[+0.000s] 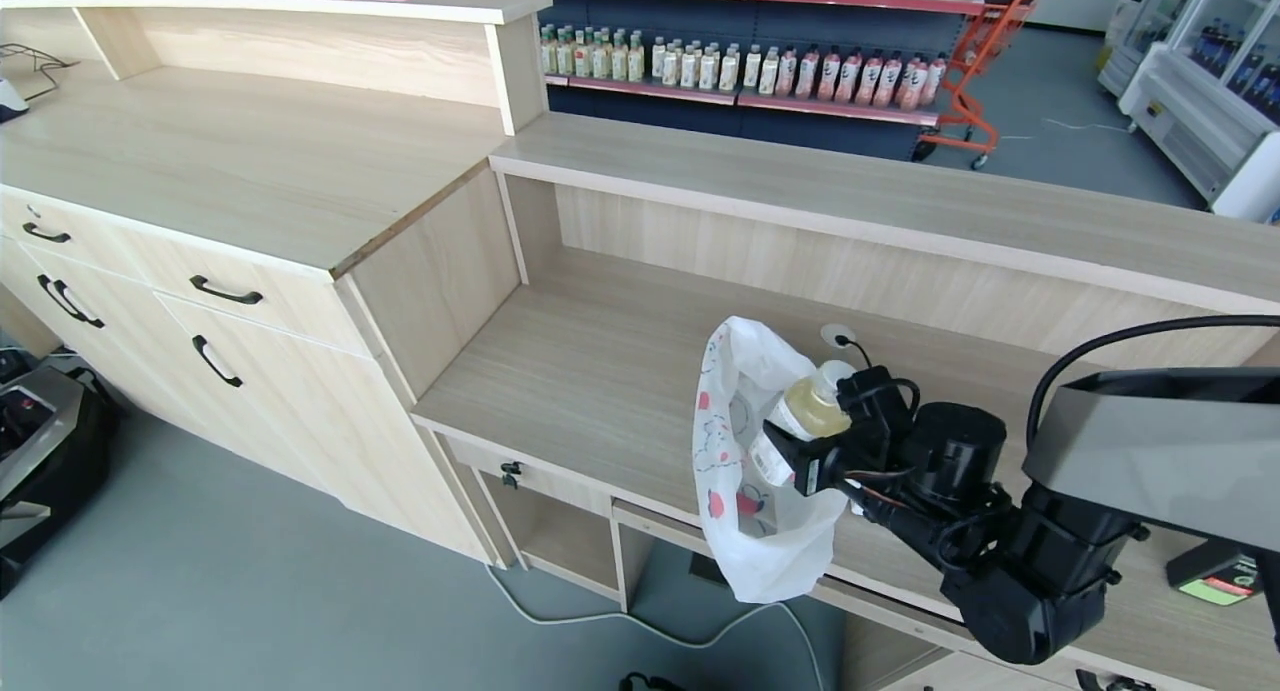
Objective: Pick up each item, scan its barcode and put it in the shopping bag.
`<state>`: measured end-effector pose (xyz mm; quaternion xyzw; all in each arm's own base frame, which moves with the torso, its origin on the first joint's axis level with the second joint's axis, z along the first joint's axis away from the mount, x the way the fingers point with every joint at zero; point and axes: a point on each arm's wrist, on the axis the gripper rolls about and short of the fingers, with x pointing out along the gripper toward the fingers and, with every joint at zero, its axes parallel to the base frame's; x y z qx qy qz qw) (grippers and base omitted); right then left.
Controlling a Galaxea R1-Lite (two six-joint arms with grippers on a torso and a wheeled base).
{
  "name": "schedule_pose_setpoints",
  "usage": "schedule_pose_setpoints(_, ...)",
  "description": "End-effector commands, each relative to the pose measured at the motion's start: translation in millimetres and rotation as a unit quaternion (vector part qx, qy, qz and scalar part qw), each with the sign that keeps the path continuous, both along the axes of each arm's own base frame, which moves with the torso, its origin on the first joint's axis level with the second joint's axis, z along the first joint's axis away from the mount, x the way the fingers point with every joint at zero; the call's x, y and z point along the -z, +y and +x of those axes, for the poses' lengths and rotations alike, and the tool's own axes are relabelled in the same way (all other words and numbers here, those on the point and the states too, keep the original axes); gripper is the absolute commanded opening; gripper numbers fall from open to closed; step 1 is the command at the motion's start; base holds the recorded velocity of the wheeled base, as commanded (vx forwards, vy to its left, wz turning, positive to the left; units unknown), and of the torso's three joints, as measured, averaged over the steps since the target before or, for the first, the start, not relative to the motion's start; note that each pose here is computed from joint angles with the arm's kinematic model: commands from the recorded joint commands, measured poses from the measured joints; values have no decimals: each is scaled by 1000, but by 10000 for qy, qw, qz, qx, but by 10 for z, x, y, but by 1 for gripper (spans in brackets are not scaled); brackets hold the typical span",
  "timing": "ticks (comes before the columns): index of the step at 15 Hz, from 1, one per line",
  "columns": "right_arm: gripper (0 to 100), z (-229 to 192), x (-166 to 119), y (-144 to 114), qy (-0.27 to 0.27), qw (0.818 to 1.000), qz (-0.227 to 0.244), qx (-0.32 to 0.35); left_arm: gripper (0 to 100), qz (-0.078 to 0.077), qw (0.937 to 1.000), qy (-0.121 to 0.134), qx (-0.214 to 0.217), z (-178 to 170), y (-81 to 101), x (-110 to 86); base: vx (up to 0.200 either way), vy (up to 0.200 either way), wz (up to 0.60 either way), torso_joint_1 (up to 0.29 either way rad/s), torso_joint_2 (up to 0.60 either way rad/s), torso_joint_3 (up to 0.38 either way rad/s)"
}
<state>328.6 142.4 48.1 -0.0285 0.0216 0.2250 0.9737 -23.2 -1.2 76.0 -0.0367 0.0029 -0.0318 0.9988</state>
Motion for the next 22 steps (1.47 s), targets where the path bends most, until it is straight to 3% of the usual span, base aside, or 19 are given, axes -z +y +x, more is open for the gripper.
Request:
schedule_pose_setpoints(1,0,35,253,42,262,9995,-182,-58,100,-1,10000,-2,3,0,0,0,0,0,0,0,0,0)
schedule_pose_setpoints(7,0,240,525,116,188,9987,-450,-115,100,-1,10000,-2,3,0,0,0,0,0,0,0,0,0)
schedule_pose_setpoints(15,0,340,683,87,81,9965,-830,-80,100,-1,10000,-2,3,0,0,0,0,0,0,0,0,0)
schedule_pose_setpoints(16,100,337,680,86,74,9964,-842,-96,100,-1,10000,-2,3,0,0,0,0,0,0,0,0,0)
schedule_pose_setpoints(18,100,331,584,87,-25,9968,-787,-156,100,-1,10000,-2,3,0,0,0,0,0,0,0,0,0)
schedule_pose_setpoints(22,100,147,-76,7,-612,9965,-561,-133,100,-1,10000,-2,3,0,0,0,0,0,0,0,0,0)
